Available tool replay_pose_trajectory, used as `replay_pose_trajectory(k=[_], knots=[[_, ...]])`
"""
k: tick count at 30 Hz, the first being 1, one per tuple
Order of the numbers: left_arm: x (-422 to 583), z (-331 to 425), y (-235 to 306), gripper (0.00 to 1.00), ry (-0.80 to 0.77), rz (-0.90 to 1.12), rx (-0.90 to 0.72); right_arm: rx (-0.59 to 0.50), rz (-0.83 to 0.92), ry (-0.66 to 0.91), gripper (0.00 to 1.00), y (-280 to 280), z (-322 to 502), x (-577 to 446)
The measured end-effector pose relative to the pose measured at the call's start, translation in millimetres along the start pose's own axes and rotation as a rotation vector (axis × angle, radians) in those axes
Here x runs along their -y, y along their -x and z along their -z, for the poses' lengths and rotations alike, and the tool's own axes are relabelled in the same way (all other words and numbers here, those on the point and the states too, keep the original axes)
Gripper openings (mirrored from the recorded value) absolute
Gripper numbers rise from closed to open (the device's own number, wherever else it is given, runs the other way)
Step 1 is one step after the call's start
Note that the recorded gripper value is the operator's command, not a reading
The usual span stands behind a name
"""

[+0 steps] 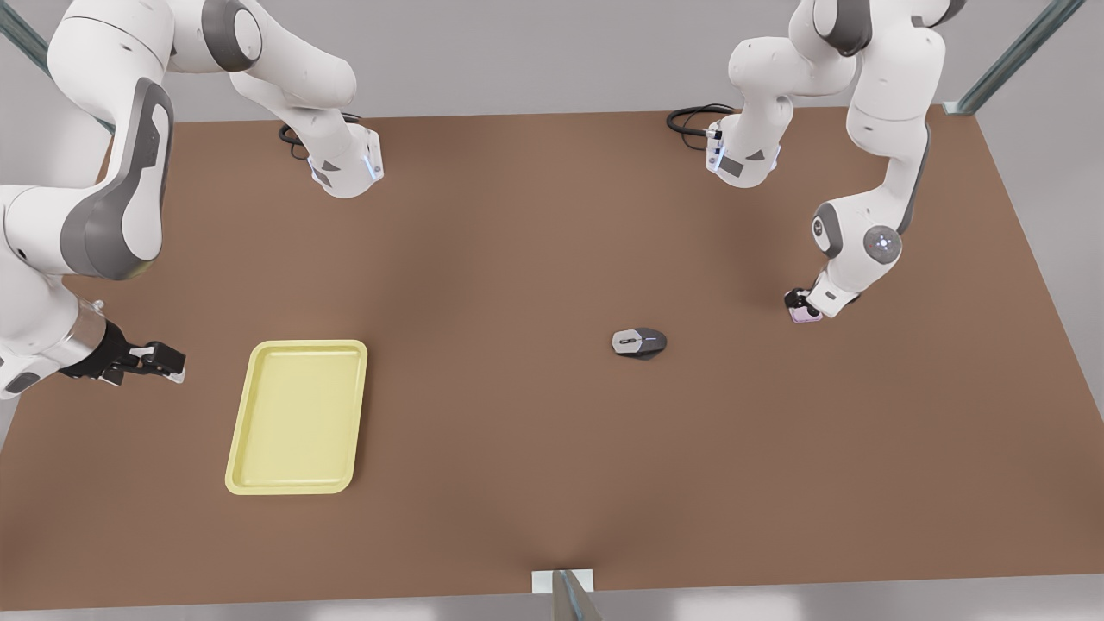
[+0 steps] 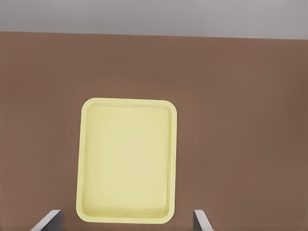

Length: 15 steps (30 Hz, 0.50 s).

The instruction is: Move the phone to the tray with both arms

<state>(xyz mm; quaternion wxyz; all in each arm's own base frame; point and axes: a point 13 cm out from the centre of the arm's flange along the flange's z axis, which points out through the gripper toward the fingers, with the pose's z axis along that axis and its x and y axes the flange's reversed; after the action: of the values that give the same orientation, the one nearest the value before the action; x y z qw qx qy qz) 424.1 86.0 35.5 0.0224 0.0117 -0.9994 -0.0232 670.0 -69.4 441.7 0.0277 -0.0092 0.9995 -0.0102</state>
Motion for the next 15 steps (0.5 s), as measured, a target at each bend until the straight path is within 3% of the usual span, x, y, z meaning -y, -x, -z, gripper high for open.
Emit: replay_pose_trajectory(k=[4,6,8,15], knots=[[1.3,-2.8,-0.9,1.00,-0.001,-0.001,-0.004,-0.001,0.000,0.000,1.00,0.0,-0.6,0.0],[1.2,-3.8,-1.1,0.90,-0.001,-0.002,-0.005,-0.001,0.000,0.000,1.00,0.1,-0.7,0.0],[1.2,-4.2,-1.0,0.87,-0.001,-0.003,-0.005,-0.001,0.000,0.000,1.00,0.1,-0.8,0.0],[1.8,-6.5,-2.0,0.84,0.000,-0.008,-0.009,-0.001,0.000,0.000,1.00,0.2,-0.8,0.0]])
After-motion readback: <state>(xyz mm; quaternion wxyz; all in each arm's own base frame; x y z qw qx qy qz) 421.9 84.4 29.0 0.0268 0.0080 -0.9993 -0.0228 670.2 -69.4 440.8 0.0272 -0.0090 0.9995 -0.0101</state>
